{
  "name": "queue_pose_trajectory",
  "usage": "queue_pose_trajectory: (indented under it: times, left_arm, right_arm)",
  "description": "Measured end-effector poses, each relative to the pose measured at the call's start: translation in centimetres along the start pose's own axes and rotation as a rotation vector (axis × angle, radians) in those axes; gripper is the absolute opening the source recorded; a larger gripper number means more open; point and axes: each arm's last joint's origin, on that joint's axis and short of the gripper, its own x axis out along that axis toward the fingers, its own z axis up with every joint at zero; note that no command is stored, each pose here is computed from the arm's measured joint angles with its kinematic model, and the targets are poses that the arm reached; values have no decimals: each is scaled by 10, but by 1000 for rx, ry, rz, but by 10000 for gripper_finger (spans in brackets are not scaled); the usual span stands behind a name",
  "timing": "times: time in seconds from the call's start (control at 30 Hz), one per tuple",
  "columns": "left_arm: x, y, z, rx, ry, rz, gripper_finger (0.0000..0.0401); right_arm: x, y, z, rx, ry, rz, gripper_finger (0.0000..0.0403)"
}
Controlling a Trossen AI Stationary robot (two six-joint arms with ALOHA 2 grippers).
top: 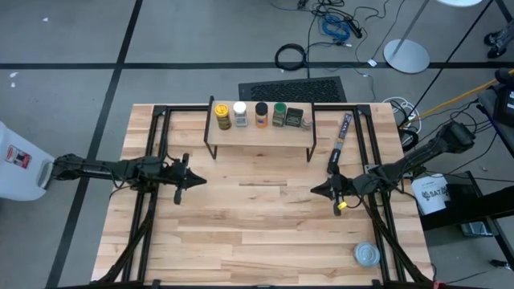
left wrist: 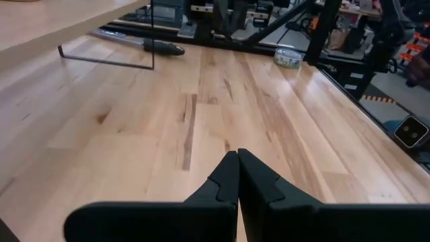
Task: Shelf spices
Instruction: Return to Home Position
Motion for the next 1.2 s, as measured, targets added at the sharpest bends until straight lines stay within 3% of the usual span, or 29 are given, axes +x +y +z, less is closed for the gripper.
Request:
queue_pose_trajectory:
  times: [0.37, 0.8, 1.2]
  left_arm:
    - [0, 0, 0, 24, -7, 2, 4]
    - [0, 0, 2, 9, -25, 1, 4]
    - [0, -1, 5, 29, -55, -3, 4]
  right_arm:
    - [-2, -4, -12, 30, -43, 8, 0]
    - [-14, -8, -2, -22, -109, 90, 0]
    - [-22, -20, 8, -57, -199, 82, 0]
